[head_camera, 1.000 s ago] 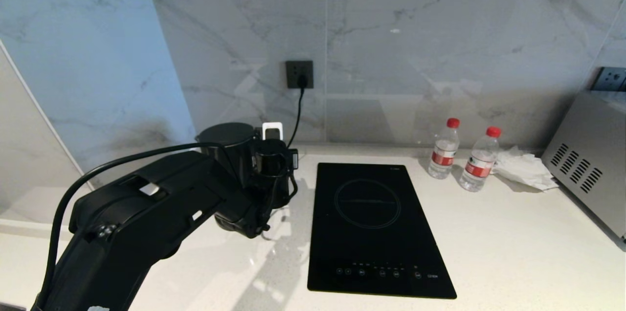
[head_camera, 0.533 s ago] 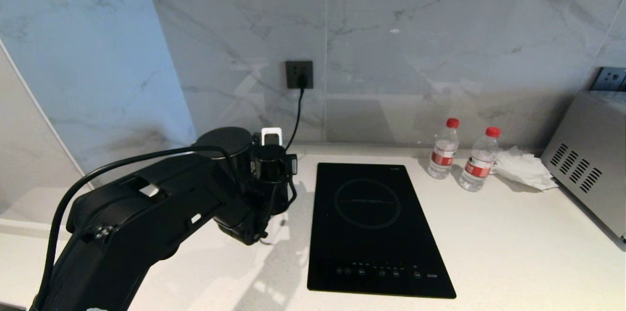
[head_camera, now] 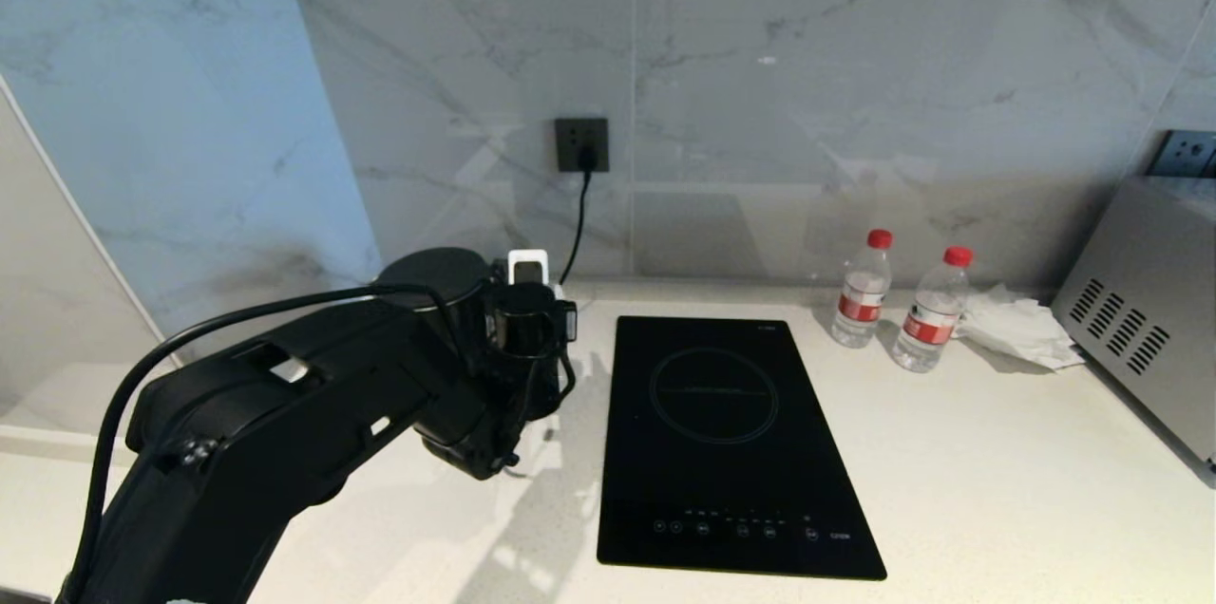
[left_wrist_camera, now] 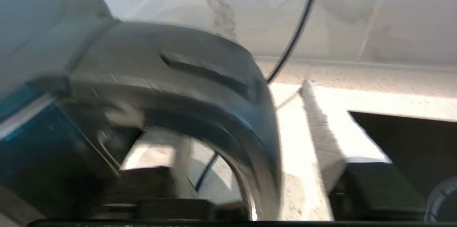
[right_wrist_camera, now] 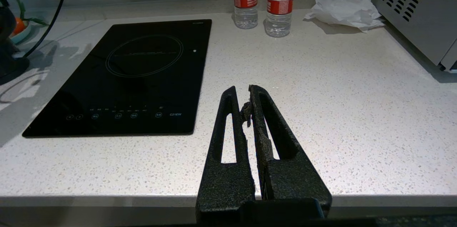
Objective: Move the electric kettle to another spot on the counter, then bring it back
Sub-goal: Place it on the power base
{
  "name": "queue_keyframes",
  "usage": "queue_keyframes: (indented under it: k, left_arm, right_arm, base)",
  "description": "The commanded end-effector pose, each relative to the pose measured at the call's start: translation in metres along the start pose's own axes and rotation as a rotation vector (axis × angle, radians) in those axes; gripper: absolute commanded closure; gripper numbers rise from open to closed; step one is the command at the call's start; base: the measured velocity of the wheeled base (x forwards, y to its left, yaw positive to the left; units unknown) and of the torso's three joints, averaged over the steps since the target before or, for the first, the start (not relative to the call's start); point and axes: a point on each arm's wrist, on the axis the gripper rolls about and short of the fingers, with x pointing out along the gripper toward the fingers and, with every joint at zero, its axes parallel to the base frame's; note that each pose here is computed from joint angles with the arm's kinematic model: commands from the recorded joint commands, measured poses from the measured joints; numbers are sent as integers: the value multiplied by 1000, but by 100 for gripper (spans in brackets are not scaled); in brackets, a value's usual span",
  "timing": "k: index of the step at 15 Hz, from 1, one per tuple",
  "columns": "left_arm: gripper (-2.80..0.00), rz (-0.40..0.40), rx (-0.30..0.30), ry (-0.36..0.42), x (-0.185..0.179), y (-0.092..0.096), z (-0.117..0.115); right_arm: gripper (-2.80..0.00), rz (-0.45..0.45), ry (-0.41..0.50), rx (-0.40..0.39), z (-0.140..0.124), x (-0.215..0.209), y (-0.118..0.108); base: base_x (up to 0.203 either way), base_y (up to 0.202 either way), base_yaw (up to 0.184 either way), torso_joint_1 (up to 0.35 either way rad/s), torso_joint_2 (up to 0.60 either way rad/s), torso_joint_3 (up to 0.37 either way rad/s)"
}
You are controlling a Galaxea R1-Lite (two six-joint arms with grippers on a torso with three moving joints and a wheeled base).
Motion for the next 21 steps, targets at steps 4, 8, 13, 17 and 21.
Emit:
queue_keyframes:
  k: [4, 8, 13, 17, 21]
  left_arm:
    - [-280, -20, 18, 25, -18, 4, -8]
    - [-280, -23, 20, 29, -25, 11, -16]
    - [-280, -36, 25, 33, -37, 14, -21]
    - [-280, -67, 30, 39, -49, 4, -22]
    - [-280, -108, 38, 37, -70, -2, -29]
  right_arm:
    - [0, 0, 2, 0, 0, 0, 0]
    - [0, 1, 2, 0, 0, 0, 0]
    - [0, 0, 2, 0, 0, 0, 0]
    - [0, 1, 2, 0, 0, 0, 0]
    - [0, 0, 2, 0, 0, 0, 0]
  base:
    - [0, 0, 0, 0, 0, 0]
    - [0, 0, 0, 0, 0, 0]
    - [0, 0, 0, 0, 0, 0]
    - [0, 0, 0, 0, 0, 0]
    - [0, 0, 0, 0, 0, 0]
